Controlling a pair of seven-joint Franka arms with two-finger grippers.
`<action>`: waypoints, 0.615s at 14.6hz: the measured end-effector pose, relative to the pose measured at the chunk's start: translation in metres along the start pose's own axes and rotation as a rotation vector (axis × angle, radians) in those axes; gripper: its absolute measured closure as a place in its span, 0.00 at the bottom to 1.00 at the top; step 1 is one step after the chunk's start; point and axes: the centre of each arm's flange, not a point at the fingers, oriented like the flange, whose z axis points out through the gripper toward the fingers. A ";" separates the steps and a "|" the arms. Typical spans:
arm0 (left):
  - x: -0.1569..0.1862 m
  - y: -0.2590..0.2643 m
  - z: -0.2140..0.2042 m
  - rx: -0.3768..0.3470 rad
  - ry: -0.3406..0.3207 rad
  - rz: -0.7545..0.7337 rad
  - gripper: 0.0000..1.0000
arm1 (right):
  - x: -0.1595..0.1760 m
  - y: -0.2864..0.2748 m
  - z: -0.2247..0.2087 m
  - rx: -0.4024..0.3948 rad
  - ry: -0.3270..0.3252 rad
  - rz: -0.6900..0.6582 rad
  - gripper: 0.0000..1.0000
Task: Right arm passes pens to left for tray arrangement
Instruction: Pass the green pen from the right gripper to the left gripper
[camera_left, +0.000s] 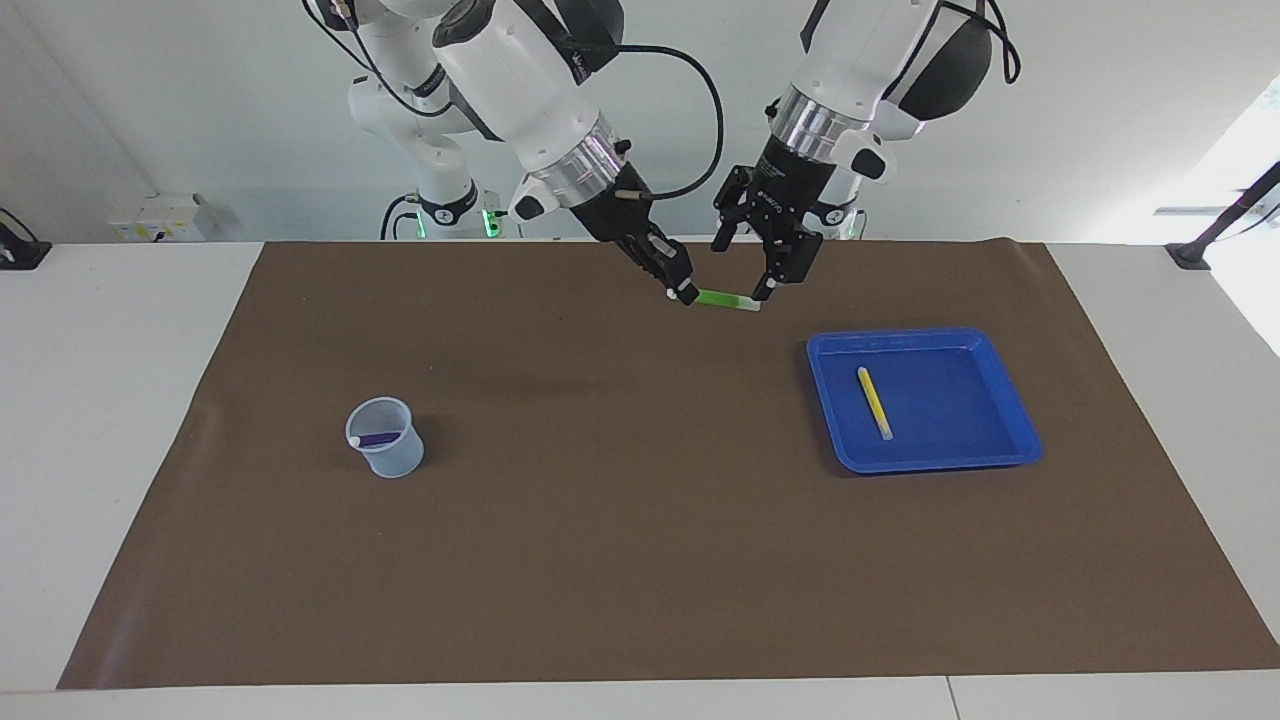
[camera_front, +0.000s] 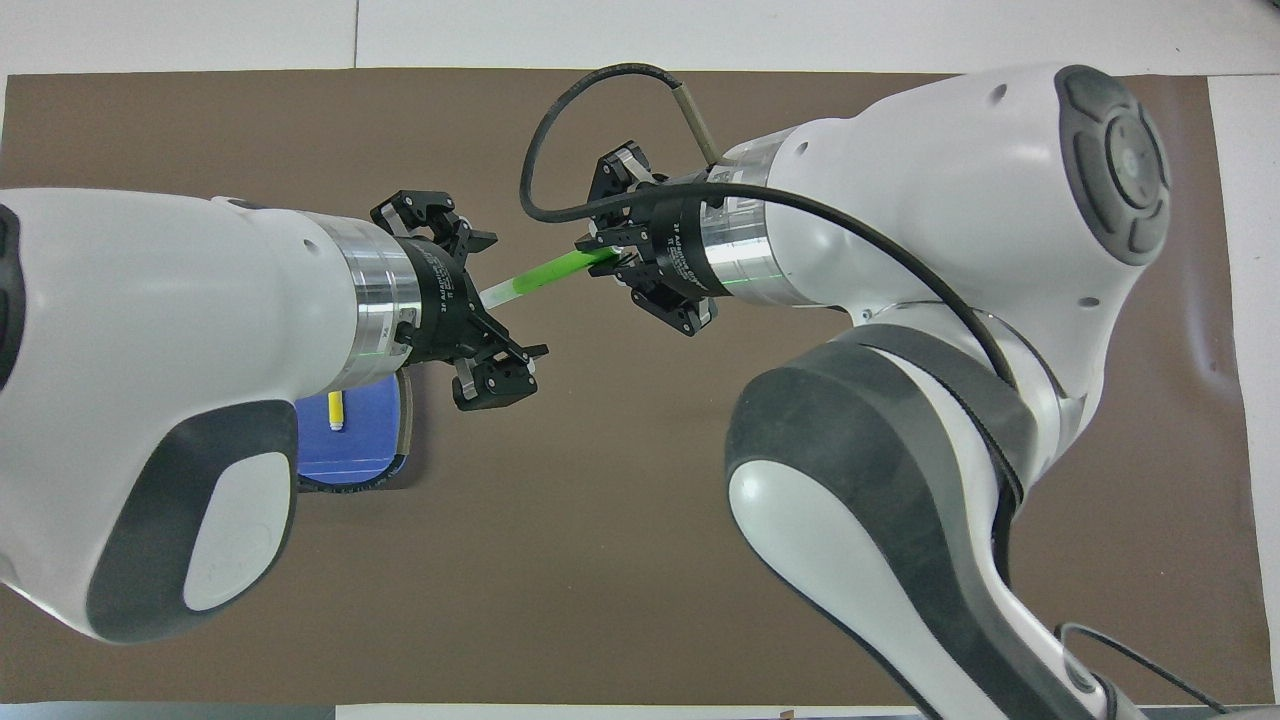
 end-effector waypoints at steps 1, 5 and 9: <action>0.001 0.001 0.006 -0.016 -0.014 -0.002 0.00 | 0.000 0.000 0.000 -0.001 0.003 -0.002 0.82; 0.002 0.003 0.014 -0.052 -0.047 -0.006 0.00 | 0.001 0.000 0.000 -0.004 0.020 -0.012 0.82; 0.003 0.005 0.017 -0.072 -0.061 -0.002 0.00 | 0.001 0.000 0.000 -0.004 0.022 -0.014 0.82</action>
